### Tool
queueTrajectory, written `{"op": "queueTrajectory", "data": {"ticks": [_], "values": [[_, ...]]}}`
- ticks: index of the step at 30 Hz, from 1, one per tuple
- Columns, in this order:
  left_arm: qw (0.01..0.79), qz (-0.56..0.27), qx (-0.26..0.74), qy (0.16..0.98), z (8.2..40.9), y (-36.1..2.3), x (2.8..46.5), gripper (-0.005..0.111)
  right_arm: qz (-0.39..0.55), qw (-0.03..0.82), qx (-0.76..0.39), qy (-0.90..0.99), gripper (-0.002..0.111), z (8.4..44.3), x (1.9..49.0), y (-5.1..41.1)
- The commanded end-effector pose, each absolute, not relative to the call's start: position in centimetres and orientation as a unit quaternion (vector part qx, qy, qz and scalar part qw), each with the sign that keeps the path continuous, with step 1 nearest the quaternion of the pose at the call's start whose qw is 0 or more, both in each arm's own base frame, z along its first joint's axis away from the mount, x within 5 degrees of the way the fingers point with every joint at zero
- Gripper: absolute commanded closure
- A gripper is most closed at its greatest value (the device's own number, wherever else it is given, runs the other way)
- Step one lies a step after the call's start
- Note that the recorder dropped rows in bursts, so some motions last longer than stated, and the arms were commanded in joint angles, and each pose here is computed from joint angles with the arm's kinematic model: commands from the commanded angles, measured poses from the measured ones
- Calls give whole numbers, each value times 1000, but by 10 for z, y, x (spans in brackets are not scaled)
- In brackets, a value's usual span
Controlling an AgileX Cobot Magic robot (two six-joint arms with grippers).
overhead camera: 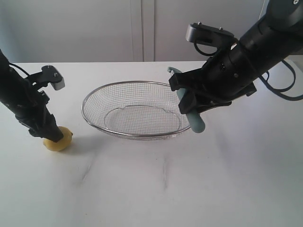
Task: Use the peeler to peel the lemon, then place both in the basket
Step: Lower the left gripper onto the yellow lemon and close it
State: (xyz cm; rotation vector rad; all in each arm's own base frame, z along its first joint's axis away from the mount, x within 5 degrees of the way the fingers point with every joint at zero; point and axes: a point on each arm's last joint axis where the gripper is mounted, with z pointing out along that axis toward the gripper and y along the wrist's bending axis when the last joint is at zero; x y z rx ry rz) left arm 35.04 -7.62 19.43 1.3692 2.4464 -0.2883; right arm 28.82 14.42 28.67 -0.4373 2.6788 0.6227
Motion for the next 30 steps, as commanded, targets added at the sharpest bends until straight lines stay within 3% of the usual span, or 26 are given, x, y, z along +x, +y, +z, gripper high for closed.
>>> {"op": "queueTrajectory", "data": {"ticks": [1, 18, 22, 25, 28, 30], "values": [[151, -107, 495, 849, 188, -78, 351, 38, 217, 188, -158, 945, 108, 289, 288, 142], [153, -119, 507, 840, 162, -82, 360, 40, 217, 190, -158, 944, 108, 289, 289, 142], [153, -119, 507, 840, 162, -82, 360, 56, 217, 191, -158, 944, 108, 289, 289, 142], [151, -121, 503, 842, 162, -82, 360, 84, 217, 191, -158, 944, 108, 289, 289, 142], [152, -120, 503, 842, 162, -82, 360, 105, 217, 189, -158, 945, 108, 289, 288, 142], [156, -119, 503, 842, 165, -82, 360, 107, 217, 189, -158, 945, 108, 289, 288, 142]]}}
